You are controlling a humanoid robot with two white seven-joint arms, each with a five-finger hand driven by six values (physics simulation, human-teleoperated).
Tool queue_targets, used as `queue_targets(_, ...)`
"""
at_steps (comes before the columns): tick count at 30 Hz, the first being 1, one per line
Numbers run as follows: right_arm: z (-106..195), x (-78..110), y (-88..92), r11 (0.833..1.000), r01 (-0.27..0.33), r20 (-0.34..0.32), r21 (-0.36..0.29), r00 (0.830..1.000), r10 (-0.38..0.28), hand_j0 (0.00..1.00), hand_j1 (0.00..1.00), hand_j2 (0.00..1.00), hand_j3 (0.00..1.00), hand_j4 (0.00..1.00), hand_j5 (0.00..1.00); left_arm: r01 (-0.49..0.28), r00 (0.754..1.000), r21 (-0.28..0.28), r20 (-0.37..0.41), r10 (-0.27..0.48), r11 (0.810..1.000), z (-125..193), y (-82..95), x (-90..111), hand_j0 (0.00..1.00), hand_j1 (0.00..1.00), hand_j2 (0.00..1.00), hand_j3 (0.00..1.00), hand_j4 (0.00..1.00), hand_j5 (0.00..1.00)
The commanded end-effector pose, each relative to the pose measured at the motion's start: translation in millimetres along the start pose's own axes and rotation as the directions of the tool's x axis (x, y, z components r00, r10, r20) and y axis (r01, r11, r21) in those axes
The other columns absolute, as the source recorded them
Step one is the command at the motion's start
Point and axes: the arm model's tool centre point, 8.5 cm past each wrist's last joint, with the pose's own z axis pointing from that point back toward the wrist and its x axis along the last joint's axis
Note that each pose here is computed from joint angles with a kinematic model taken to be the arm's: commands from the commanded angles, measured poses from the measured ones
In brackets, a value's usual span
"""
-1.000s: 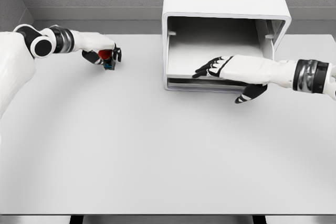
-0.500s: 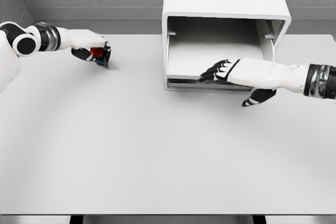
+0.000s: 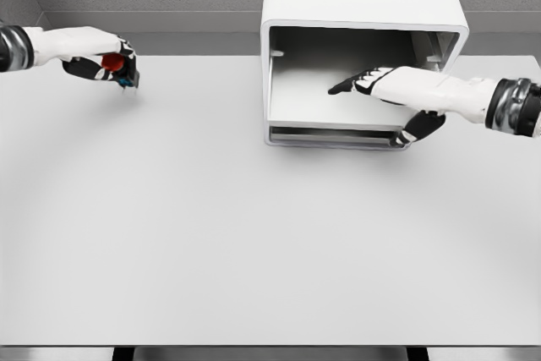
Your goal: Slide open multi-storey tabletop storage cabinets and put open load switch and slide close multi-storey tabletop storage cabinets
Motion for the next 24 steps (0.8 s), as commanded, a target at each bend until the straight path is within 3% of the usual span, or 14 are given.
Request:
queue_targets(1,-3,-2.5,7.3,1.0,-0.001,-0.016,0.025,1.0,0.002,1.0,1.0,1.0,1.0,1.0,1.0,0.022,0.998,0.056,0.063,-0.025,0.998,5,18.0,18,0.42,0.42,0.42,0.42,0.42,0.42)
queue_targets(6,-2,-0.4,10.0,0.999,-0.018,-0.012,0.034,1.0,0.019,1.0,1.0,1.0,1.0,1.0,1.0,0.111,0.986,0.084,0.119,-0.121,0.99,17,30.9,41,0.42,0.42,0.42,0.42,0.42,0.42)
queue_targets(12,4,8.6,21.1,0.998,-0.035,0.006,0.061,0.999,0.034,1.0,1.0,1.0,1.0,1.0,1.0,0.151,0.972,0.116,0.163,-0.169,0.982,44,37.8,55,0.42,0.42,0.42,0.42,0.42,0.42)
queue_targets(18,13,8.8,22.4,0.996,-0.058,0.009,0.072,0.998,0.058,1.0,1.0,1.0,1.0,1.0,1.0,0.183,0.954,0.133,0.217,-0.209,0.974,82,39.5,73,0.43,0.43,0.43,0.43,0.43,0.43)
queue_targets(24,31,6.0,16.3,0.996,-0.078,0.005,0.048,0.997,0.078,1.0,1.0,1.0,1.0,1.0,1.0,0.168,0.947,0.136,0.253,-0.198,0.976,89,37.1,81,0.43,0.43,0.43,0.43,0.43,0.43)
